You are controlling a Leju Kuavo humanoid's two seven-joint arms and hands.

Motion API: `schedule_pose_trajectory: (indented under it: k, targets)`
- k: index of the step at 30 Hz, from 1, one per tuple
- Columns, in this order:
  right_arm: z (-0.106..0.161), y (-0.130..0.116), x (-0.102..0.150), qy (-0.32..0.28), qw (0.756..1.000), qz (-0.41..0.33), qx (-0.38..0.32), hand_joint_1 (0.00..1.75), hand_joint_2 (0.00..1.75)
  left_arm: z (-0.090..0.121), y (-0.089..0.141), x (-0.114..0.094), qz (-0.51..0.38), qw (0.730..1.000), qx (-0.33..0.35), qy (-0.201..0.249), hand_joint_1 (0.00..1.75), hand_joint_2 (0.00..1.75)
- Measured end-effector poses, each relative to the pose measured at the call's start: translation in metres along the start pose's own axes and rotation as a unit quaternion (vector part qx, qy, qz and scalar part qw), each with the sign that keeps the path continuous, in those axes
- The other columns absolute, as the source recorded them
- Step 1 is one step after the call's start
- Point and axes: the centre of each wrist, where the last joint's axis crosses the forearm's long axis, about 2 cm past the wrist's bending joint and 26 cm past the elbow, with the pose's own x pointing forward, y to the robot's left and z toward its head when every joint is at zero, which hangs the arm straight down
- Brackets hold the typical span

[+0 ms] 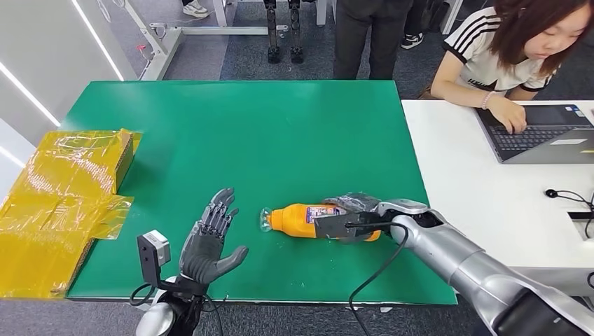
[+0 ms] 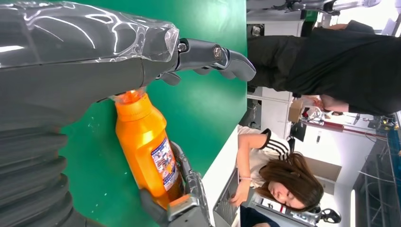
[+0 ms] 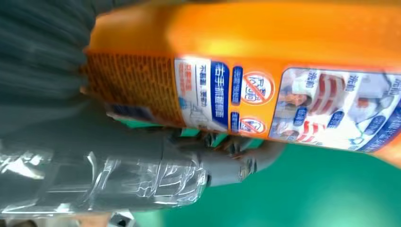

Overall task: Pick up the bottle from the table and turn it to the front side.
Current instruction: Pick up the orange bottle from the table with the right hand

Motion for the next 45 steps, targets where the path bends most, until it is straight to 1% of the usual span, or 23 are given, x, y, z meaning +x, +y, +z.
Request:
schedule_pose_trajectory:
  k: [2,4,6,8,10,12,13,15,17,19,21,24,27,29,30,32,35,38,40,42,45]
  targets:
    - [-0.002,0.002,0.002,0.004,1.0,0.021,-0.008,1.73,1.75,0.002,0.0,-0.001,0.0,1.0,0.003,0.002,0.0,1.75]
    - [-0.004,0.004,0.003,0.006,0.999,0.034,-0.013,1.69,1.75,0.003,0.0,-0.001,0.0,1.0,0.005,0.003,0.0,1.75]
    - [-0.005,0.006,0.004,0.006,0.999,0.039,-0.014,1.7,1.75,0.002,0.001,-0.001,0.0,1.0,0.007,0.002,0.0,1.75]
    - [-0.005,0.006,0.004,0.006,0.999,0.04,-0.015,1.75,1.75,0.002,0.001,-0.001,-0.001,1.0,0.007,0.002,0.0,1.75]
    - [-0.005,0.008,0.003,0.004,0.999,0.036,-0.019,1.75,1.75,0.003,0.001,-0.001,-0.001,1.0,0.007,0.003,0.0,1.75]
    - [-0.005,0.012,0.001,-0.003,0.999,0.018,-0.027,1.75,1.75,0.003,0.001,-0.001,0.0,1.0,0.007,0.003,0.0,1.75]
    - [-0.005,0.015,0.0,-0.011,0.999,-0.002,-0.033,1.75,1.75,0.004,0.001,-0.001,0.0,1.0,0.007,0.004,0.0,1.75]
    - [-0.004,0.023,-0.005,-0.041,0.995,-0.074,-0.053,1.75,1.75,0.007,0.001,-0.002,0.002,1.0,0.008,0.006,0.0,1.75]
    - [-0.001,0.035,-0.01,-0.084,0.977,-0.175,-0.086,1.75,1.75,0.011,0.003,-0.003,0.002,1.0,0.013,0.007,0.0,1.75]
    - [0.004,0.053,-0.014,-0.13,0.945,-0.273,-0.129,1.75,1.75,0.013,0.005,-0.003,0.0,1.0,0.019,0.006,0.0,1.75]
    - [0.011,0.075,-0.016,-0.169,0.906,-0.345,-0.176,1.75,1.75,0.015,0.008,-0.002,-0.003,1.0,0.026,0.002,0.0,1.75]
    - [0.026,0.11,-0.009,-0.213,0.849,-0.416,-0.246,1.75,1.75,0.018,0.012,-0.001,-0.009,0.999,0.04,-0.004,0.0,1.75]
    - [0.043,0.142,0.01,-0.235,0.792,-0.471,-0.309,1.75,1.75,0.023,0.015,0.002,-0.016,0.998,0.057,-0.01,0.0,1.75]
    - [0.052,0.155,0.022,-0.235,0.764,-0.493,-0.343,1.75,1.75,0.027,0.016,0.004,-0.021,0.998,0.065,-0.011,0.0,1.75]
    - [0.055,0.16,0.027,-0.232,0.754,-0.5,-0.358,1.75,1.75,0.029,0.017,0.005,-0.022,0.997,0.067,-0.012,0.0,1.75]
    - [0.062,0.166,0.033,-0.223,0.742,-0.503,-0.384,1.75,1.75,0.03,0.017,0.006,-0.026,0.997,0.068,-0.013,0.0,1.75]
    - [0.064,0.167,0.038,-0.206,0.737,-0.492,-0.416,1.75,1.75,0.03,0.017,0.007,-0.032,0.997,0.063,-0.016,0.0,1.75]
    - [0.062,0.163,0.044,-0.207,0.733,-0.485,-0.431,1.75,1.75,0.021,0.018,0.009,-0.039,0.998,0.051,-0.029,0.0,1.75]
    - [0.058,0.157,0.049,-0.218,0.728,-0.483,-0.434,1.75,1.75,0.009,0.019,0.013,-0.044,0.997,0.043,-0.042,0.0,1.75]
    - [0.051,0.146,0.055,-0.235,0.726,-0.477,-0.436,1.75,1.75,-0.005,0.022,0.017,-0.048,0.997,0.035,-0.057,0.0,1.75]
    - [0.037,0.118,0.066,-0.268,0.725,-0.459,-0.438,1.75,1.75,-0.033,0.026,0.026,-0.054,0.995,0.021,-0.083,0.0,1.75]
